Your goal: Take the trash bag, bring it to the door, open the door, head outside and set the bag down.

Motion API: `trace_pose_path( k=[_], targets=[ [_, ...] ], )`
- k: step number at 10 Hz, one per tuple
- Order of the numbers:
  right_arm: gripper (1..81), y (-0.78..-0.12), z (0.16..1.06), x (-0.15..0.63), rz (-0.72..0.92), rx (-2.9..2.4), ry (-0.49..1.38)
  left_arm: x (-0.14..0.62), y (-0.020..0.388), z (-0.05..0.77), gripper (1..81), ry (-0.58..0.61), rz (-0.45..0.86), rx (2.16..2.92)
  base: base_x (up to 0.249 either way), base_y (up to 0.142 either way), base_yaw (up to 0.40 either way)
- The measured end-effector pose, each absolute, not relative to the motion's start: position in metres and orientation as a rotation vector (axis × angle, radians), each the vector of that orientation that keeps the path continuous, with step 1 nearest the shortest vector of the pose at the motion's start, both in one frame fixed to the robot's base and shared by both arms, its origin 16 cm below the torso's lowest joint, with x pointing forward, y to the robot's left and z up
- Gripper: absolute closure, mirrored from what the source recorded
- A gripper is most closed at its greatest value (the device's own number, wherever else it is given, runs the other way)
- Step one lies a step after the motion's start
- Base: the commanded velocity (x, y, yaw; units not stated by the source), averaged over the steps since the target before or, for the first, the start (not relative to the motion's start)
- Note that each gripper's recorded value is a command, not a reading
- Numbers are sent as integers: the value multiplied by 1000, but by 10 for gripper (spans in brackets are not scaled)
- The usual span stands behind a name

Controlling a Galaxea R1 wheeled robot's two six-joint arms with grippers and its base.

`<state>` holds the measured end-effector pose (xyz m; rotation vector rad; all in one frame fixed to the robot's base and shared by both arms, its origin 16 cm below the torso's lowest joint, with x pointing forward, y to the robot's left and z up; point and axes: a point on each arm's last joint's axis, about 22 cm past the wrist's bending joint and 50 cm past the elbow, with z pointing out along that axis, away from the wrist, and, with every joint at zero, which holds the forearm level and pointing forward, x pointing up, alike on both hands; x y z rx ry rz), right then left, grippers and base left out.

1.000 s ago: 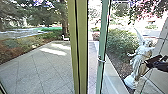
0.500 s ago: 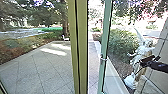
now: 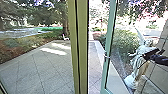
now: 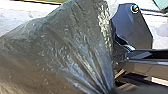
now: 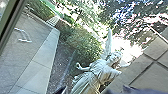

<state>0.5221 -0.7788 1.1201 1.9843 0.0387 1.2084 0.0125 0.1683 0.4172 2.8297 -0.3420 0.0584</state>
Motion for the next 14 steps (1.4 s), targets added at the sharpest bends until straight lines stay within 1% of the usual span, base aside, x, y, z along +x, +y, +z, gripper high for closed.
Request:
trace_pose_path(
  k=[2,5,7,10,13,14],
  targets=[
    [10,-802,1134,509,1198,1934,74,13,168,417,811,-342,59,2830,0,0,0],
    [10,-832,1134,492,1168,1914,66,12,166,417,811,-341,57,2827,0,0,0],
    [10,-848,1132,479,1149,1917,19,13,166,417,811,-341,57,2827,0,0,0],
    [10,-867,1115,457,1146,2011,-248,12,166,417,811,-341,55,2827,0,0,0],
    [10,-873,1070,426,1042,2151,-611,13,166,417,811,-341,56,2827,0,0,0],
    [10,-865,1056,424,1012,2205,-677,13,166,417,811,-341,56,2827,0,0,0]
  ],
)
